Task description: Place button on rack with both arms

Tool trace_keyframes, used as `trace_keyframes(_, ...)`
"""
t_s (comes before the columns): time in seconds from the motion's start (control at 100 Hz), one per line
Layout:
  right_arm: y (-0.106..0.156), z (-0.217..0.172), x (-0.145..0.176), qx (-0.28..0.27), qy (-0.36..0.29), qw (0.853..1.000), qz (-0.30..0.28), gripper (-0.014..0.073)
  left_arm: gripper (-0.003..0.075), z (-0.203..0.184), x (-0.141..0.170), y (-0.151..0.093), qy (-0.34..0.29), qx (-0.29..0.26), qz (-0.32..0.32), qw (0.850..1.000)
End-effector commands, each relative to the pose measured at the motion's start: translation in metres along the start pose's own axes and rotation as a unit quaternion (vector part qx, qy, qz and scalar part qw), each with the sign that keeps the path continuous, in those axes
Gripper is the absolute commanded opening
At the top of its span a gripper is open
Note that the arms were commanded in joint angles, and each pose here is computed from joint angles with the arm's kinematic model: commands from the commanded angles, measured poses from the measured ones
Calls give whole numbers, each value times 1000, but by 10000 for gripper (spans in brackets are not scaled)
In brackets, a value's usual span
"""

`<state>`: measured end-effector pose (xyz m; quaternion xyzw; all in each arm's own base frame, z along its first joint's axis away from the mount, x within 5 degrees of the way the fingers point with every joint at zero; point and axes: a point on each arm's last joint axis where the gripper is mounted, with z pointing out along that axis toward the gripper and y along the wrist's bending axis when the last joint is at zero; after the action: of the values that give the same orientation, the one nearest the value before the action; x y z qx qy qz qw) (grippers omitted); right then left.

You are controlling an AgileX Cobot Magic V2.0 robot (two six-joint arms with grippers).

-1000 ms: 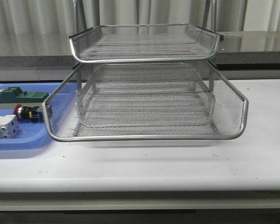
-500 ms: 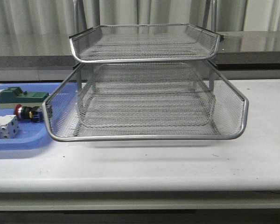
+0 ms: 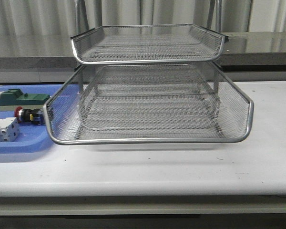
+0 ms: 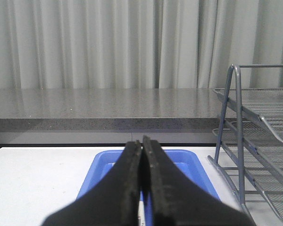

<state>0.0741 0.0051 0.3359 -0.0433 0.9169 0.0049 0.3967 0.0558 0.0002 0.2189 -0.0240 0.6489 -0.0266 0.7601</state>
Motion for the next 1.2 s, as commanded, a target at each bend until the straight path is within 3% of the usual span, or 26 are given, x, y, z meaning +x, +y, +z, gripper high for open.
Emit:
trace_keyframes(0.0,-2,-7,-11,7,-40,999,-1,-68,-20,1,5,0,-16,3,-9,1000)
trace_keyframes(1.01,-2,-7,-11,7,-40,999,-1,-68,-20,1,5,0,-19,3,-9,1000)
trace_keyframes(1.19,-2,-7,-11,7,-40,999,-1,-68,-20,1,-8,0,-36,2,-32,999)
